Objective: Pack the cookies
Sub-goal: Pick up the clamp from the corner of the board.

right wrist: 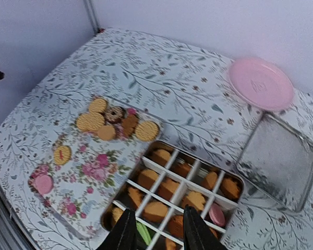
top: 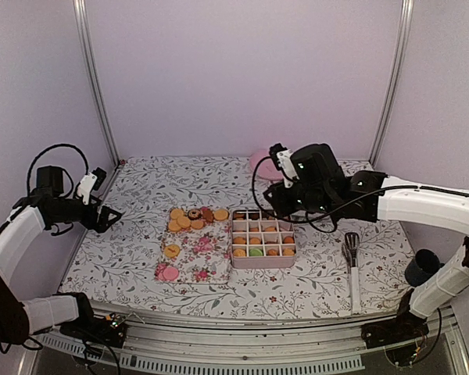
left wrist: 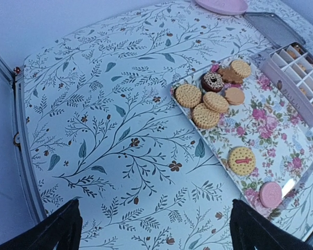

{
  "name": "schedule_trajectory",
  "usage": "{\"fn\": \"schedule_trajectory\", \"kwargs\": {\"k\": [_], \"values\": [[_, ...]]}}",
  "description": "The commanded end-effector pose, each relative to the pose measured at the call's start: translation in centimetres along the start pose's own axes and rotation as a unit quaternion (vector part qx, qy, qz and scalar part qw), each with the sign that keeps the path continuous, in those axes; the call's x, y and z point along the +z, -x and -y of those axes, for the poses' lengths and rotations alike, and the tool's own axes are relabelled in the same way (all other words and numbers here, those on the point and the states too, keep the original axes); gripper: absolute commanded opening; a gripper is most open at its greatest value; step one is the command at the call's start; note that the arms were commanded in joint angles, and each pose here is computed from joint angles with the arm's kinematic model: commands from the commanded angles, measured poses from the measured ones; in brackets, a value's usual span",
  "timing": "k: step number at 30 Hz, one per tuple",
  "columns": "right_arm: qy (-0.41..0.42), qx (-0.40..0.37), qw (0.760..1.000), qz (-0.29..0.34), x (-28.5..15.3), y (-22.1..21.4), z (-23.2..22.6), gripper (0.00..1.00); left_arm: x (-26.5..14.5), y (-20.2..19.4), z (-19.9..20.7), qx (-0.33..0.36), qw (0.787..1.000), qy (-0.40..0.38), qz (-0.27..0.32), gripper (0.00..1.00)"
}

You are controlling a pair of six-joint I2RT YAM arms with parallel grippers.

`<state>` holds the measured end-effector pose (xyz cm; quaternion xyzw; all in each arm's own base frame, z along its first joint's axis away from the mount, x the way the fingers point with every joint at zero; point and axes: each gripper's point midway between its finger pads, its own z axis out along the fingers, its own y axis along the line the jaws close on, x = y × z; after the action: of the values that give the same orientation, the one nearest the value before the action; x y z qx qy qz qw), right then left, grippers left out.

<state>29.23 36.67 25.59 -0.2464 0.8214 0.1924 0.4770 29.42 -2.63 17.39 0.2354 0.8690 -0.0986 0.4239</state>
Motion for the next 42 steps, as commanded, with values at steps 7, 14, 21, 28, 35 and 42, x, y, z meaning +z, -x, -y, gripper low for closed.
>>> {"fn": "schedule_trajectory", "kwargs": {"k": [7,14,21,28,35,42], "values": [[-0.306,0.273,0.896,-0.169,-8.5,-17.2,19.0,0.54,0.4,-0.3,0.6,-0.003,1.000,-0.019,0.001,0.99],[-0.332,0.311,0.862,-0.222,-10.4,-22.9,19.0,0.71,0.5,-0.3,0.5,-0.002,1.000,-0.018,0.000,0.99],[-0.341,0.325,0.836,-0.281,-10.3,-27.6,18.5,0.72,0.5,-0.3,0.4,0.000,1.000,-0.014,0.000,0.99],[-0.335,0.342,0.827,-0.294,-9.9,-29.8,18.0,0.55,0.5,-0.2,0.4,0.001,1.000,-0.014,0.003,0.99],[-0.331,0.334,0.830,-0.300,-9.6,-29.5,17.9,0.27,0.4,-0.1,0.2,0.004,1.000,-0.008,0.001,0.99],[-0.315,0.338,0.850,-0.255,-10.1,-25.6,17.9,0.09,0.5,0.0,0.1,-0.002,1.000,-0.010,0.001,0.99]]}}
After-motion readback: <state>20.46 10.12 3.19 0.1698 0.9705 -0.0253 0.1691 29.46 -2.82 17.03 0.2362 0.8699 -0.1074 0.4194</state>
